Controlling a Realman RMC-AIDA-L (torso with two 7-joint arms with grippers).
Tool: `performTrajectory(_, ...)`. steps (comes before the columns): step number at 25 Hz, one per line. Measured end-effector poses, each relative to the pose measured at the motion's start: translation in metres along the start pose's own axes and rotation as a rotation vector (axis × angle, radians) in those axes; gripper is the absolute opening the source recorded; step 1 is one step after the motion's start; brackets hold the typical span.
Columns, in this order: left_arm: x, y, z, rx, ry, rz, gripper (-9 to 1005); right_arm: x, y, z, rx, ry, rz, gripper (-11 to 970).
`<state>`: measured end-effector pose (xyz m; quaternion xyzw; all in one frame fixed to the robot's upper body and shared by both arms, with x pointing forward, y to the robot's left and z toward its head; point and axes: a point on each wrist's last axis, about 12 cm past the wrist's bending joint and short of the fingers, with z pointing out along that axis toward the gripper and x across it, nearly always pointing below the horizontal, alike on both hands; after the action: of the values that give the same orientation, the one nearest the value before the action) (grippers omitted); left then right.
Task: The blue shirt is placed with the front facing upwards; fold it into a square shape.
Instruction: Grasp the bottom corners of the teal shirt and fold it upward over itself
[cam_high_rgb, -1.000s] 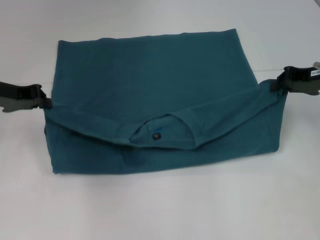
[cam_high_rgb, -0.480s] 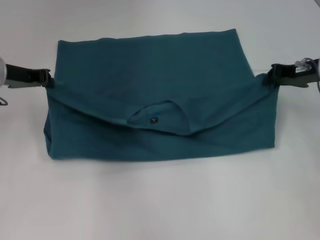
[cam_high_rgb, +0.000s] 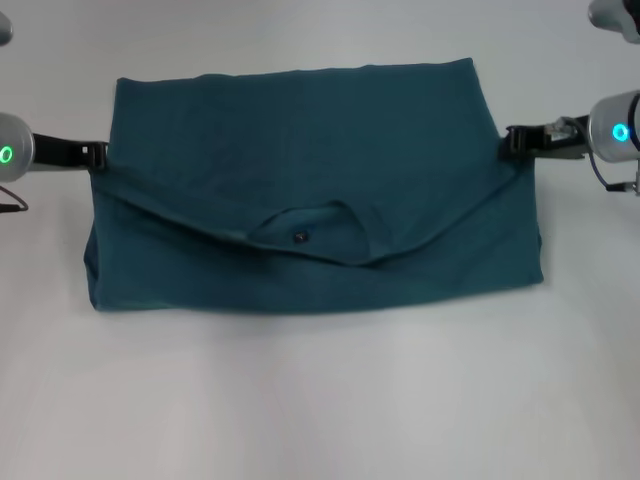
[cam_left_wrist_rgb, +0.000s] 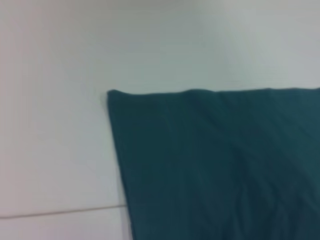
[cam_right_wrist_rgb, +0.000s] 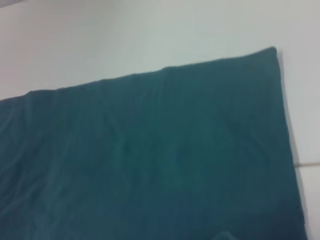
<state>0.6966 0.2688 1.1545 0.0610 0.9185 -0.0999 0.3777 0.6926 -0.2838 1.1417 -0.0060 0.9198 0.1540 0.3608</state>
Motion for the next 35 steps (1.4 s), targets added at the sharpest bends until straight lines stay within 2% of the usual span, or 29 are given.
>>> performTrajectory(12, -0.020, -0.002, -0.003, -0.022, -0.062, 0.028, 2, -0.019, -0.002, -0.004, 0.024, -0.075, 0.032, 47)
performTrajectory(23, -0.007, -0.012, 0.010, -0.031, -0.038, 0.062, 2, -0.008, 0.004, 0.004, 0.028, -0.023, -0.013, 65)
performTrajectory(29, -0.005, -0.009, 0.010, -0.045, -0.040, 0.058, 5, -0.006, 0.005, 0.006, 0.045, -0.015, -0.039, 75)
performTrajectory(35, -0.007, -0.003, 0.007, -0.077, -0.080, 0.003, 14, -0.008, 0.009, 0.008, 0.053, -0.017, -0.057, 85)
